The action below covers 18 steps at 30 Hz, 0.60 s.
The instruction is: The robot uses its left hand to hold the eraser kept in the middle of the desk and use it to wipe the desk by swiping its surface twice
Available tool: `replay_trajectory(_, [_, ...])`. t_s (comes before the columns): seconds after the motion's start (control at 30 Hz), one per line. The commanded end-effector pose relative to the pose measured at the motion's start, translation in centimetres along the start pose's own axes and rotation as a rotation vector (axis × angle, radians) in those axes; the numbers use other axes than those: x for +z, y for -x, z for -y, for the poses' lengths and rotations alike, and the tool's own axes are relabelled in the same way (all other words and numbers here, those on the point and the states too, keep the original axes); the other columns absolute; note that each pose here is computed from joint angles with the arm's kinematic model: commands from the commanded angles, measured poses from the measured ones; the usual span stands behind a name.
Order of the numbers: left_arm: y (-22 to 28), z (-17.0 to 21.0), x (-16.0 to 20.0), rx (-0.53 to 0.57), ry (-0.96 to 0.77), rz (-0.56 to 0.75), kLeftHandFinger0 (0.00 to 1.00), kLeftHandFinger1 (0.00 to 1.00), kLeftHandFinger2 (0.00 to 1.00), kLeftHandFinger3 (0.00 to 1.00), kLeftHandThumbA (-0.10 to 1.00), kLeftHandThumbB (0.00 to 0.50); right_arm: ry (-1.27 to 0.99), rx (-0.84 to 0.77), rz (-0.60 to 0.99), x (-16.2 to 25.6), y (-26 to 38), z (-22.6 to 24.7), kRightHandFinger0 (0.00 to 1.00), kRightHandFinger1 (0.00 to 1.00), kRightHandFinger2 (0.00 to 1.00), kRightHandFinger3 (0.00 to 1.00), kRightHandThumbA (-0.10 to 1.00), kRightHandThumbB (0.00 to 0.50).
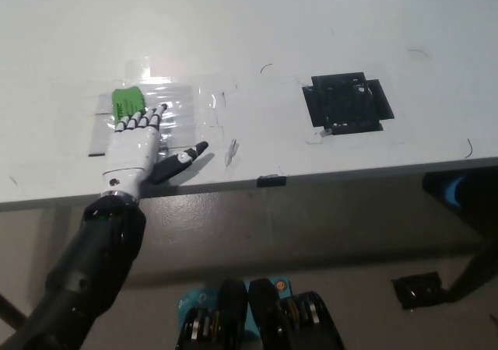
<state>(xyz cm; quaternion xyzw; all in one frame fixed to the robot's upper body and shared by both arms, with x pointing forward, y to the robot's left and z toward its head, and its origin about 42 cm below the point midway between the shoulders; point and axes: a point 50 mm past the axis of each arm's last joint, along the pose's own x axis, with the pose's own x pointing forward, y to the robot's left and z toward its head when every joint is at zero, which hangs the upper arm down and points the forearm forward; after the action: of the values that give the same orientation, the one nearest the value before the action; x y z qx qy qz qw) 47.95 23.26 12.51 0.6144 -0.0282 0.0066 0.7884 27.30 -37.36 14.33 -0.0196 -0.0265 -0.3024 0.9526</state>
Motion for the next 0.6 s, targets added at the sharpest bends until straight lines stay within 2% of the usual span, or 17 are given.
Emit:
replay_trajectory(0.0, [9.2,8.9,-8.8,-0.391,-0.002,-0.303,1.0,1.0,1.0,1.0,1.0,0.5,0.0,-0.011,0.083,1.4,-0.3,0.8,1.0,1.0,1.0,1.0,1.0,0.185])
replay_trajectory(0.2, [9.5,8.9,-8.8,-0.397,-0.004,-0.299,1.0,1.0,1.0,1.0,1.0,0.5,-0.002,-0.016,0.071,1.4,-0.3,1.0,1.0,1.0,1.0,1.0,1.0,0.187])
replay_trajectory(0.4, [8.9,8.6,-8.0,-0.374,-0.02,-0.254,1.0,1.0,1.0,1.0,1.0,0.5,0.0,-0.008,0.075,1.4,-0.2,0.9,1.0,1.0,1.0,1.0,1.0,0.163])
replay_trajectory(0.43, [8.8,8.3,-7.7,-0.33,-0.001,-0.222,1.0,1.0,1.0,1.0,1.0,0.5,-0.006,-0.009,0.076,1.4,-0.2,0.9,1.0,1.0,1.0,1.0,1.0,0.156])
replay_trajectory(0.47, [8.5,7.8,-7.3,-0.308,-0.017,-0.208,1.0,1.0,1.0,1.0,1.0,0.5,-0.004,-0.009,0.076,1.4,-0.2,0.9,1.0,1.0,1.0,1.0,1.0,0.17])
replay_trajectory(0.57, [7.4,4.8,-5.8,-0.144,-0.036,-0.127,1.0,1.0,1.0,1.0,1.0,0.5,0.001,-0.009,0.071,1.3,-0.2,0.9,1.0,1.0,1.0,1.0,1.0,0.186])
